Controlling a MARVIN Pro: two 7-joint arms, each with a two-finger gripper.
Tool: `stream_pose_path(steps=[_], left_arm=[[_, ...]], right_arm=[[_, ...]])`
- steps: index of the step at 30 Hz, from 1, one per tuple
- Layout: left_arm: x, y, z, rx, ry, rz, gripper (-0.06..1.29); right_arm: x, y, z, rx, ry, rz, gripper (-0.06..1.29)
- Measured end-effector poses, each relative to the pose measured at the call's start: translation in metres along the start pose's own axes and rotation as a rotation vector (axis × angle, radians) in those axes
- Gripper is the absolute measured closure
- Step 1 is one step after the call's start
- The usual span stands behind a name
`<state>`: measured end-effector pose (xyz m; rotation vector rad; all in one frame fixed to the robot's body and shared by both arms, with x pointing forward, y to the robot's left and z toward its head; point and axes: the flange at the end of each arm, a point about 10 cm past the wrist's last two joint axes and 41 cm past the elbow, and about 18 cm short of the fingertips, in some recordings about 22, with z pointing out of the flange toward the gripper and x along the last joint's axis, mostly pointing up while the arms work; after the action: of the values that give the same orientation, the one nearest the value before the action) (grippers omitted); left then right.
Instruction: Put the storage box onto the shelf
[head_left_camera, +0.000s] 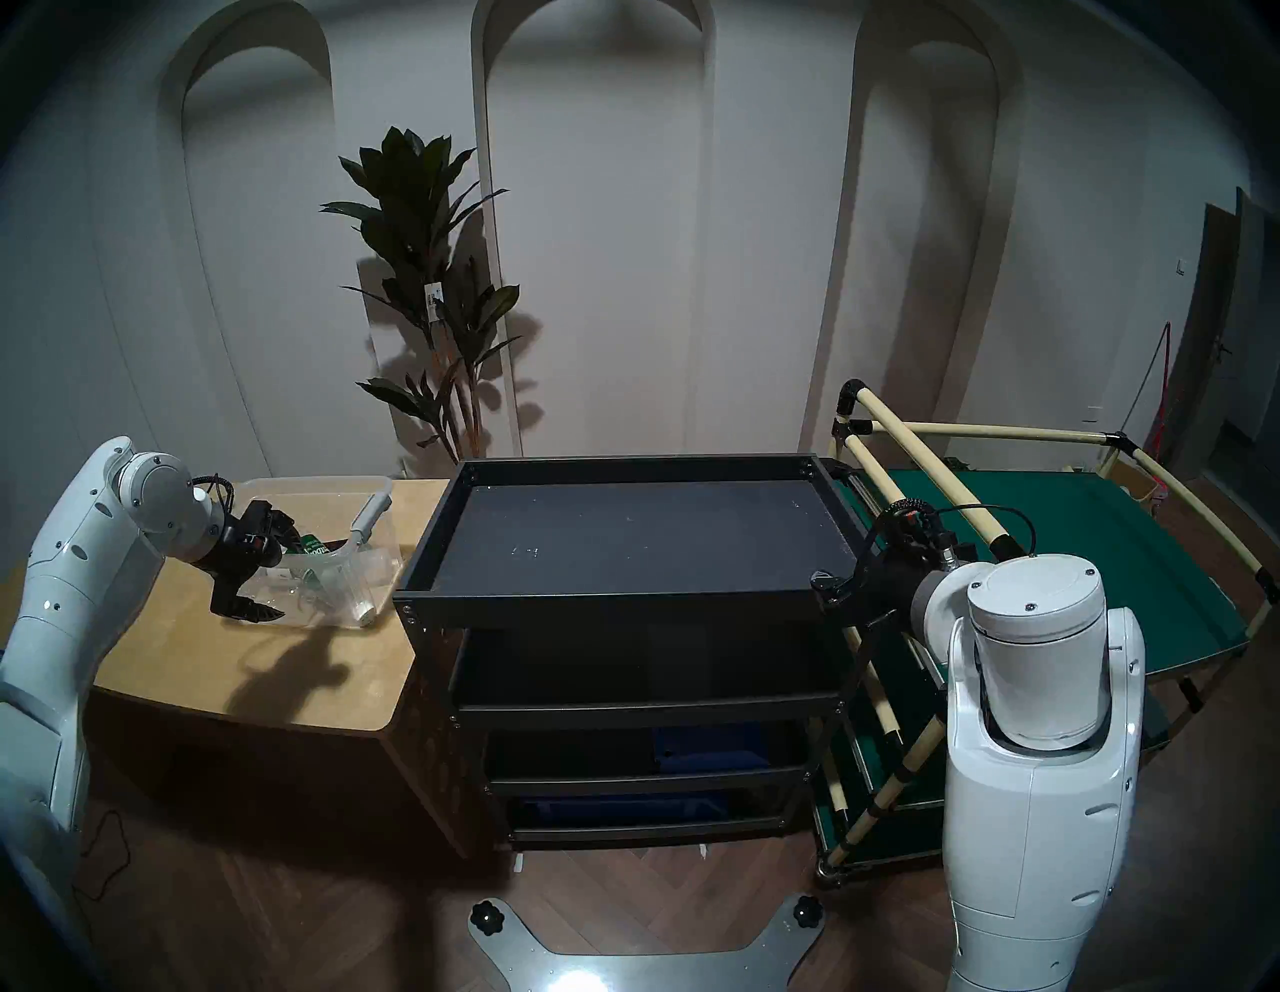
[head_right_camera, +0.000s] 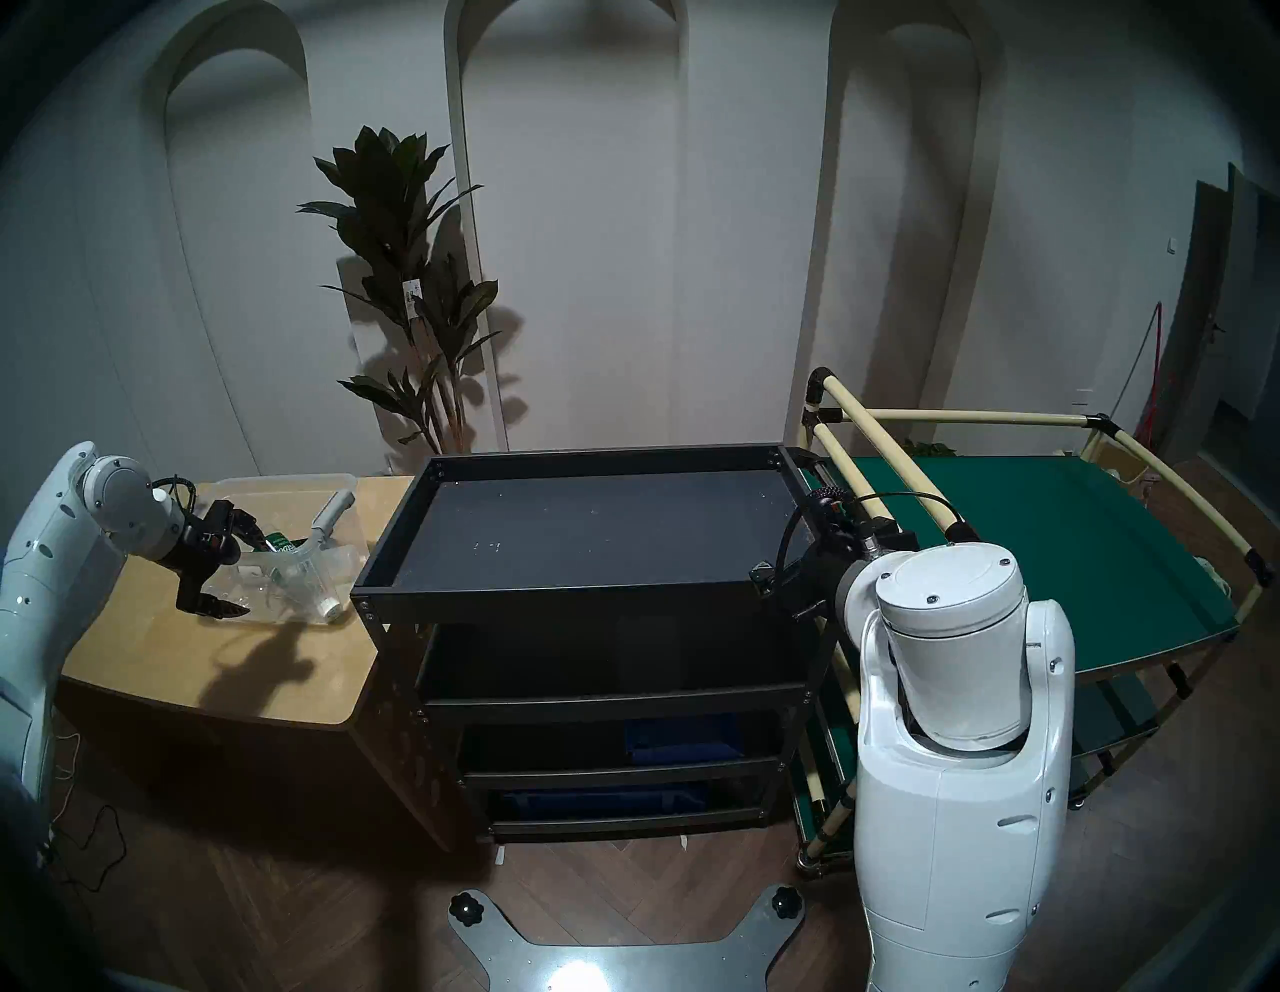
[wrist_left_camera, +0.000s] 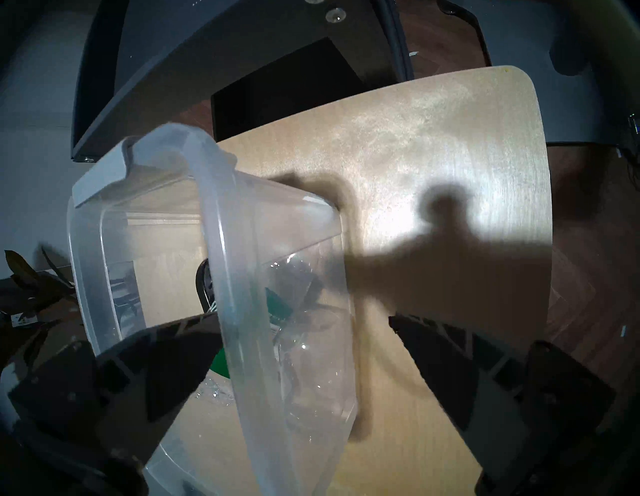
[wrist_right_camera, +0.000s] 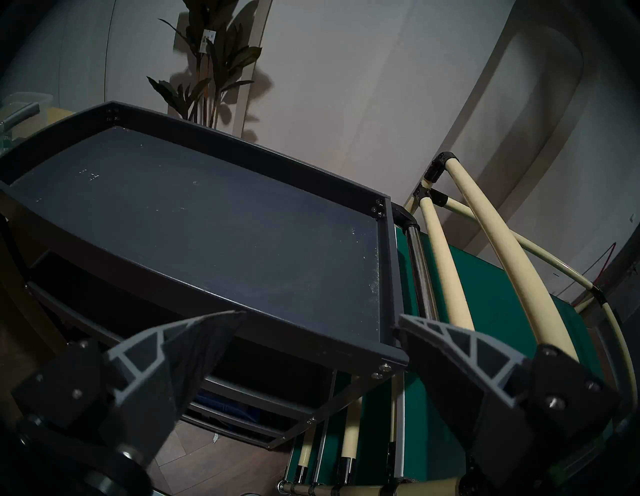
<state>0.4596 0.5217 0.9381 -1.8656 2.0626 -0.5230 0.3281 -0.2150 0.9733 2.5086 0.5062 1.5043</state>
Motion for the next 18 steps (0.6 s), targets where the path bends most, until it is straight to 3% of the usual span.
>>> stream_pose_path(steps=[18], left_arm=[[-0.006,0.0,0.022,-0.049,-0.043,0.038,-0.04]], right_arm=[[0.0,0.0,0.001,0.001,0.0,0.001,-0.02]])
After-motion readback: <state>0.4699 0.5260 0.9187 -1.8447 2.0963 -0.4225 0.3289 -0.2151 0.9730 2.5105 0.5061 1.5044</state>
